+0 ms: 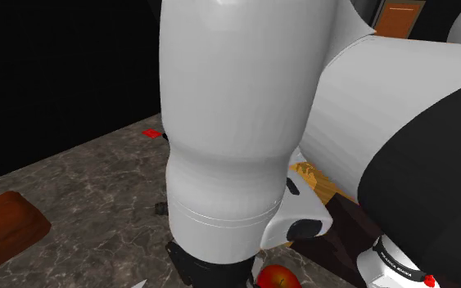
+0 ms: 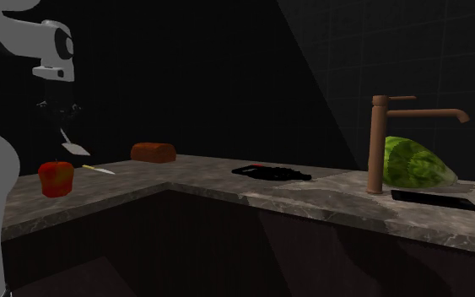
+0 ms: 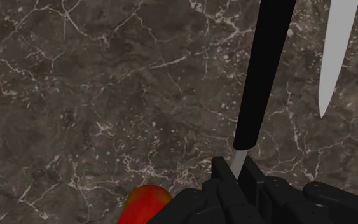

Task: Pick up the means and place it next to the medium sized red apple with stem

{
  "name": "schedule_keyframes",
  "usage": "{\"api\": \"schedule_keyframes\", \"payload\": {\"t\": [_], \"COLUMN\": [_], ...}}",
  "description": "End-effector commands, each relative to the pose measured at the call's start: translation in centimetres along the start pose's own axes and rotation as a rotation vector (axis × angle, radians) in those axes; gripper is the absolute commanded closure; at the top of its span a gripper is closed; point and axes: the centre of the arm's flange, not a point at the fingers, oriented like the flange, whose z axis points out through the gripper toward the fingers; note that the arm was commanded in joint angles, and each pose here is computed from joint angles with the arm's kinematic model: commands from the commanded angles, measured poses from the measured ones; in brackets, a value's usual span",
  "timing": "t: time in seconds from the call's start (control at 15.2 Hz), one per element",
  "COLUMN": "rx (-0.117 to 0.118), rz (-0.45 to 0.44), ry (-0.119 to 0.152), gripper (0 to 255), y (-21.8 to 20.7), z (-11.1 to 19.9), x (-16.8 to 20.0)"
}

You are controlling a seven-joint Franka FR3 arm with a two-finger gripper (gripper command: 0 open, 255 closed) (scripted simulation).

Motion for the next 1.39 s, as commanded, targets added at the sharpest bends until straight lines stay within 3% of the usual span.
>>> {"api": "schedule_keyframes", "payload": {"t": [0.0, 1.32], "rx": [0.0, 0.0], "rz": [0.002, 0.002], "ry": [0.0, 0.0], "gripper": [255, 255], "y": [0.4, 0.4], "z": [0.9, 11.4], "x": [-0.6, 0.1]}}
